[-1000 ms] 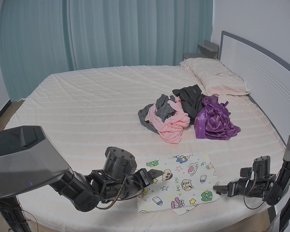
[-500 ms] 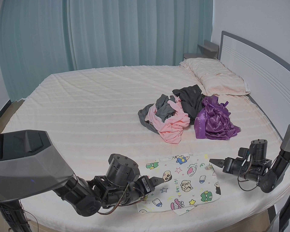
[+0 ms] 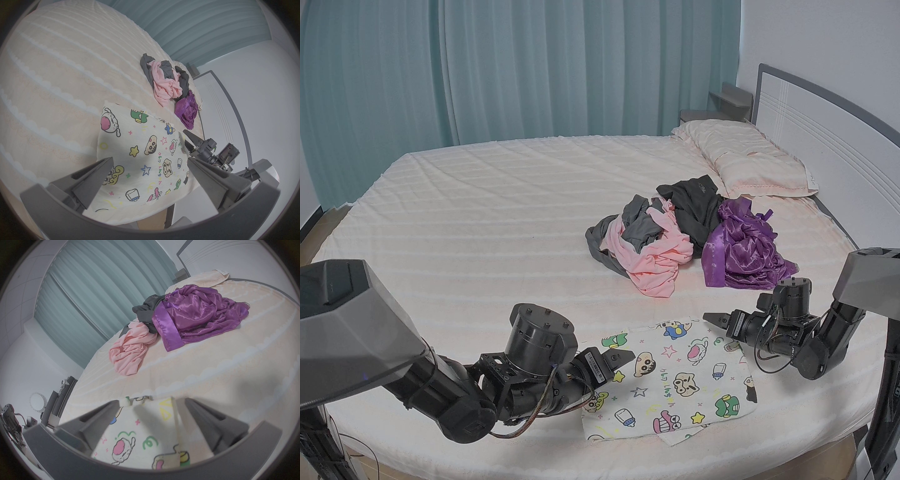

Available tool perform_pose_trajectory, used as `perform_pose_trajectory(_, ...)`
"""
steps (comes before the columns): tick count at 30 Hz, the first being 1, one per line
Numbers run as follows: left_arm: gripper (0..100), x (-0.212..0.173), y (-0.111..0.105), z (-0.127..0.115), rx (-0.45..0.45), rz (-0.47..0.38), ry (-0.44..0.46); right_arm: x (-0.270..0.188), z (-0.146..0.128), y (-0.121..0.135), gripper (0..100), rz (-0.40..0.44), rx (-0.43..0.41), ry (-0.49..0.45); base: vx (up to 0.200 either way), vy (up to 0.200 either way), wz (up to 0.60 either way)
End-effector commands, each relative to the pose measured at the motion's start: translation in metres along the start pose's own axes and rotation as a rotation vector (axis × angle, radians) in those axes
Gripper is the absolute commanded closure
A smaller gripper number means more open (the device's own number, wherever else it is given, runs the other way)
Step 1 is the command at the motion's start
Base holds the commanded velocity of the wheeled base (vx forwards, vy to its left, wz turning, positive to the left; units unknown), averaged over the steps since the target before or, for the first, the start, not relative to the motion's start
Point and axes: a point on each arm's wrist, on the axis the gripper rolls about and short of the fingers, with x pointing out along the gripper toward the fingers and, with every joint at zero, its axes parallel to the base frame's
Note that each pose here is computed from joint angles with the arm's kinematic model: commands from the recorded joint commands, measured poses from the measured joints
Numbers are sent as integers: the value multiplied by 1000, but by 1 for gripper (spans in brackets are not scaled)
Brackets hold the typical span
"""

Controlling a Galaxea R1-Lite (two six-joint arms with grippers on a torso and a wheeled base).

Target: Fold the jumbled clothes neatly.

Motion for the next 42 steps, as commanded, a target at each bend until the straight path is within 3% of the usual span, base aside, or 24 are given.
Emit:
perform_pose_trajectory(1,0,-1,-2,2,-1,-7,-7,16,-6,-8,100,-13,6,17,0,0,0)
perform_pose_trajectory(20,0,7,5,-2,0,19,11,16,4,-10,100,-28,31,-37,0,0,0)
perform_pose_trajectory(21,0,6,4,-1,-1,17,8,15,6,-11,0,-28,40,-45,0,0,0)
perform_pose_trajectory(25,0,4,5,6,-8,15,-14,5,17,-11,0,-20,52,-95,0,0,0)
perform_pose_trajectory(31,0,-26,1,48,48,-24,-155,-43,36,-8,0,-17,43,-206,0,0,0)
perform_pose_trajectory(33,0,-52,-2,66,78,-26,-267,-73,43,1,0,-3,28,-250,0,0,0)
perform_pose_trajectory(34,0,-52,-2,66,78,-26,-267,-73,43,1,0,-3,28,-250,0,0,0)
perform_pose_trajectory(35,0,-77,-4,75,100,-21,-362,-101,46,12,0,19,5,-292,0,0,0)
perform_pose_trajectory(36,0,-81,-5,75,104,-21,-376,-105,46,14,0,21,-1,-297,0,0,0)
perform_pose_trajectory(37,0,-105,-4,78,139,-3,-460,-131,44,23,0,38,-43,-329,0,0,0)
perform_pose_trajectory(40,0,-129,-1,75,184,22,-536,-159,39,30,0,47,-106,-367,0,0,0)
perform_pose_trajectory(42,0,-167,4,65,224,48,-646,-196,26,36,0,46,-182,-418,0,0,0)
